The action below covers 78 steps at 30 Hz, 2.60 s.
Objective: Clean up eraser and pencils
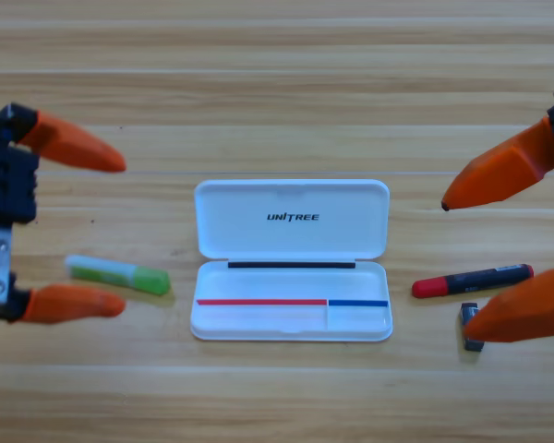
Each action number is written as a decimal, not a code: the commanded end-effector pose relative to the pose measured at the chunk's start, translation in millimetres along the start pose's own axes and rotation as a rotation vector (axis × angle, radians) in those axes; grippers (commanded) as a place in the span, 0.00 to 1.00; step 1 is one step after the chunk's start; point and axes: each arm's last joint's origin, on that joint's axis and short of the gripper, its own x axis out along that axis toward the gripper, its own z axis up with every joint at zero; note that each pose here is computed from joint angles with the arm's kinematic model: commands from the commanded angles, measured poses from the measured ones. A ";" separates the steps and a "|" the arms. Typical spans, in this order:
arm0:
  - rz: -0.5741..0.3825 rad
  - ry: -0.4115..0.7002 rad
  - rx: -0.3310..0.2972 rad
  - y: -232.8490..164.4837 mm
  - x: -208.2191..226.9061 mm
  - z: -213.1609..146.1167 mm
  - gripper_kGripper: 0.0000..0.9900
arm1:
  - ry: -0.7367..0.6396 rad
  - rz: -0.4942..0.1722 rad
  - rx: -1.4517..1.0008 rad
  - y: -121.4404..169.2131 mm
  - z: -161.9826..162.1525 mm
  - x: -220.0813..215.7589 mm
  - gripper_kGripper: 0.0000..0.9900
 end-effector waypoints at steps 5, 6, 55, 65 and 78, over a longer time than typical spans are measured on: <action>-0.053 0.078 0.074 0.1 -5.4 4.3 0.97 | 0.052 0.047 0.019 2.7 -6.3 12.3 1.00; -0.060 0.091 0.078 1.8 -3.8 7.0 0.97 | 0.051 0.046 0.018 3.5 -7.0 11.3 1.00; -0.425 0.605 0.046 108.3 200.8 -110.4 0.99 | 0.604 -0.563 1.199 -136.2 -113.4 148.4 0.94; -0.402 0.636 0.044 110.7 192.6 -115.4 1.00 | 0.638 -0.559 1.243 -145.3 -121.3 168.2 0.82; -0.405 0.641 0.040 101.9 204.3 -129.7 0.98 | 0.676 -0.491 1.176 -133.4 -112.1 175.9 0.00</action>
